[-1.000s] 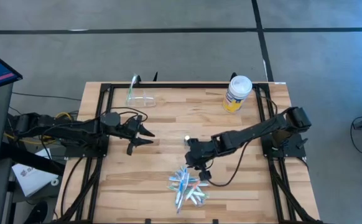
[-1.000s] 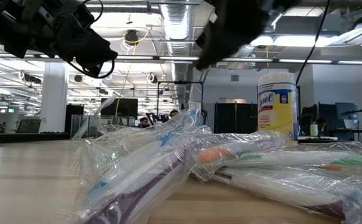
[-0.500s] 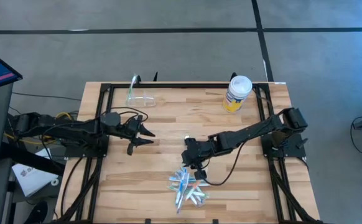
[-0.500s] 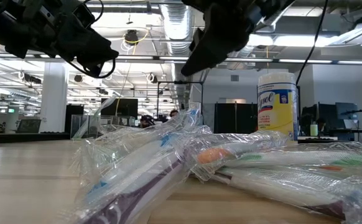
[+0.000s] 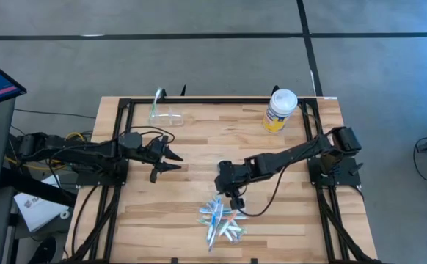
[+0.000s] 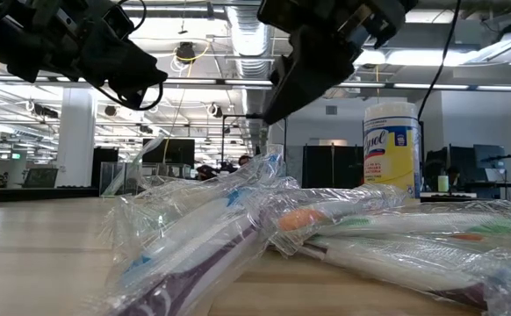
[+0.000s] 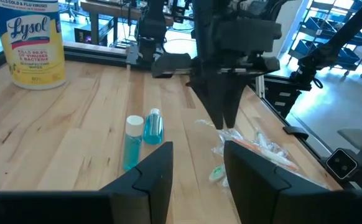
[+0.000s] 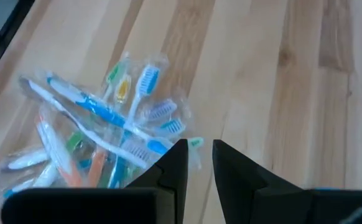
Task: Pick & Place toothbrushing station
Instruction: Put the blue toothbrush into the transparent organizer
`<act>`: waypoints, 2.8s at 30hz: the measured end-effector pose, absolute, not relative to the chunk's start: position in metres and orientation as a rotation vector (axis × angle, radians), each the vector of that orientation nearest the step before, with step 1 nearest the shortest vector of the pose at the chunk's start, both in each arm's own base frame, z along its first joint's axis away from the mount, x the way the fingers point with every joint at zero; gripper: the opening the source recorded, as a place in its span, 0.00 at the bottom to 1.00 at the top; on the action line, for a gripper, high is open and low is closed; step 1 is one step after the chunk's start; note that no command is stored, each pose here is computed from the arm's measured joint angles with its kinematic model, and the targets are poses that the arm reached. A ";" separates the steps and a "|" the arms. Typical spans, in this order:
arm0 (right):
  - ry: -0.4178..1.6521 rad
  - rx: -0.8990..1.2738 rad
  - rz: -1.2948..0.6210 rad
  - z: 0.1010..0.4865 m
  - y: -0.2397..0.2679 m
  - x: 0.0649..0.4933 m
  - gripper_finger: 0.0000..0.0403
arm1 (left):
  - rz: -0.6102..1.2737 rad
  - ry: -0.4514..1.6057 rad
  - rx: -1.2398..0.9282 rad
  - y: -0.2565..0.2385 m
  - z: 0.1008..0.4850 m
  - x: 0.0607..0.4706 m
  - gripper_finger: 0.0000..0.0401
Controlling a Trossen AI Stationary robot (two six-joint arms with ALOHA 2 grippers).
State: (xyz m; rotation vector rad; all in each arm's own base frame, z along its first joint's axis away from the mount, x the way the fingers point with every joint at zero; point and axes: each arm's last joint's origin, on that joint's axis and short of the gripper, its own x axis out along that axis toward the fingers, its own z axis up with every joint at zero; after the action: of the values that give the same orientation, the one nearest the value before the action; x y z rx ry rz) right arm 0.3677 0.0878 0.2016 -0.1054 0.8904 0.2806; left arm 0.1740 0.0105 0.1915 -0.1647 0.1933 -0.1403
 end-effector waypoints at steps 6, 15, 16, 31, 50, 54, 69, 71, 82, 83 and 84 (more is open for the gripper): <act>0.904 -0.124 0.329 0.190 0.092 0.372 0.27 | -0.141 0.194 -0.168 0.010 0.192 0.174 0.34; 0.905 -0.160 0.337 0.188 0.091 0.372 0.52 | -0.140 0.194 -0.168 0.011 0.192 0.174 0.34; 0.903 -0.166 0.340 0.188 0.091 0.372 0.54 | -0.140 0.194 -0.168 0.010 0.192 0.174 0.34; 0.945 -0.158 0.360 0.167 0.088 0.379 0.55 | -0.141 0.194 -0.168 0.010 0.191 0.174 0.34; 1.023 -0.125 0.407 0.162 0.090 0.372 0.42 | -0.141 0.194 -0.168 0.010 0.191 0.174 0.34; 1.036 -0.131 0.419 0.161 0.094 0.370 0.40 | -0.141 0.194 -0.168 0.010 0.191 0.174 0.34; 1.084 -0.137 0.431 0.159 0.098 0.365 0.09 | -0.141 0.194 -0.165 0.010 0.191 0.174 0.34; 1.085 -0.137 0.431 0.159 0.098 0.365 0.03 | -0.141 0.194 -0.165 0.010 0.191 0.174 0.34; 1.079 -0.157 0.399 0.167 0.096 0.363 0.00 | -0.140 0.195 -0.177 0.010 0.191 0.174 0.34; 1.075 -0.165 0.385 0.169 0.095 0.362 0.00 | -0.139 0.196 -0.188 0.010 0.191 0.174 0.34; 1.079 -0.174 0.370 0.172 0.095 0.361 0.00 | -0.138 0.196 -0.195 0.010 0.191 0.174 0.34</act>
State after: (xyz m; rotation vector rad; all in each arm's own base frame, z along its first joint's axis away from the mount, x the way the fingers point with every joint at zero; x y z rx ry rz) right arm 0.3609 0.0946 0.1722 -0.1745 1.0786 0.3702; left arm 0.1740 0.0105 0.1913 -0.1950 0.1963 -0.1380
